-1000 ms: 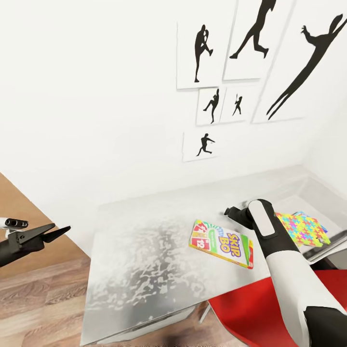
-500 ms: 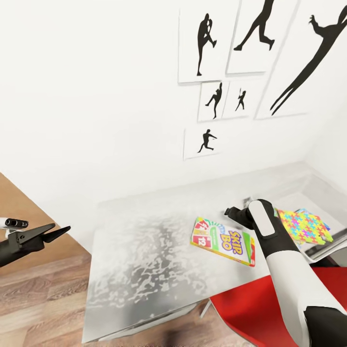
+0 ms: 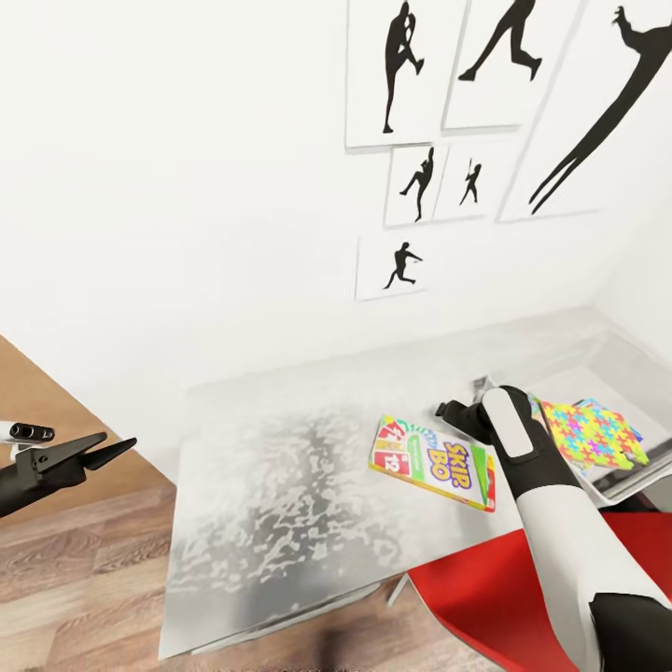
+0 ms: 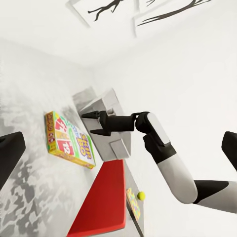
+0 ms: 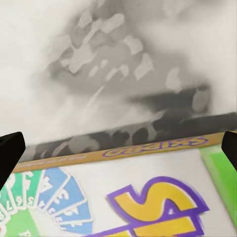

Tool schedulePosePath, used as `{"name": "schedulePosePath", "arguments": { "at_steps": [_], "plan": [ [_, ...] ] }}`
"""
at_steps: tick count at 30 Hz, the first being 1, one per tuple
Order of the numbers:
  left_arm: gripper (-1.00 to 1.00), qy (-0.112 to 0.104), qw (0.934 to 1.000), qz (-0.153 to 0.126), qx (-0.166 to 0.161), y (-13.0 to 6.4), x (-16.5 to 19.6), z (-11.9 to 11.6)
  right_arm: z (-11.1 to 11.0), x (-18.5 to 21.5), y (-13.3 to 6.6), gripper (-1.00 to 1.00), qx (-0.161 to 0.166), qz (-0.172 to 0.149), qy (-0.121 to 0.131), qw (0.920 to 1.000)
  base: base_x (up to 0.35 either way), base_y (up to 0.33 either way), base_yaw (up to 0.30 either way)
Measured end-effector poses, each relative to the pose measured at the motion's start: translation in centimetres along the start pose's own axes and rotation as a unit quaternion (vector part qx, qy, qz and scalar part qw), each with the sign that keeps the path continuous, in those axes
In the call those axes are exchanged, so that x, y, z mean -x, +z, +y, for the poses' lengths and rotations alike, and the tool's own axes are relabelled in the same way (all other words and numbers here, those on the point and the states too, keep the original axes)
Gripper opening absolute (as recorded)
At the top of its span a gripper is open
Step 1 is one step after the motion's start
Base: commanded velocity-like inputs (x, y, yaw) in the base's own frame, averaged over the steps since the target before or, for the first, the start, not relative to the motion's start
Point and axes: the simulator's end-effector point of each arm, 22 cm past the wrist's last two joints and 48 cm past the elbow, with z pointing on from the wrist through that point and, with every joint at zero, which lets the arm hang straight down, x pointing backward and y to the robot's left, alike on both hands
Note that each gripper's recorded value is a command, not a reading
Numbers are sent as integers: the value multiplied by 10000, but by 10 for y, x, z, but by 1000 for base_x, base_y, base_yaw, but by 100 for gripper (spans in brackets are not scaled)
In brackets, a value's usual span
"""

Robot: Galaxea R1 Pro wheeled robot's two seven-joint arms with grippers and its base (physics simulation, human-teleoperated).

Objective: Put all the toys in the child's room - the three board games (two on the bed and one on the table), the two jigsaw puzzles on the table, and the tennis ball on the table - inside the toy box on the table in the child's room.

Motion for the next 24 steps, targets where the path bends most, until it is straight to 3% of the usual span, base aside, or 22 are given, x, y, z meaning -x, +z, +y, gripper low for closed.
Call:
{"name": "schedulePosePath", "arguments": {
  "at_steps": [24],
  "plan": [
    [100, -167, 9998, 44, 96, 1, -6, 19, -13, -9, 20, 100, -148, 123, 4, 9998, 0, -25, 0]
  ]
}}
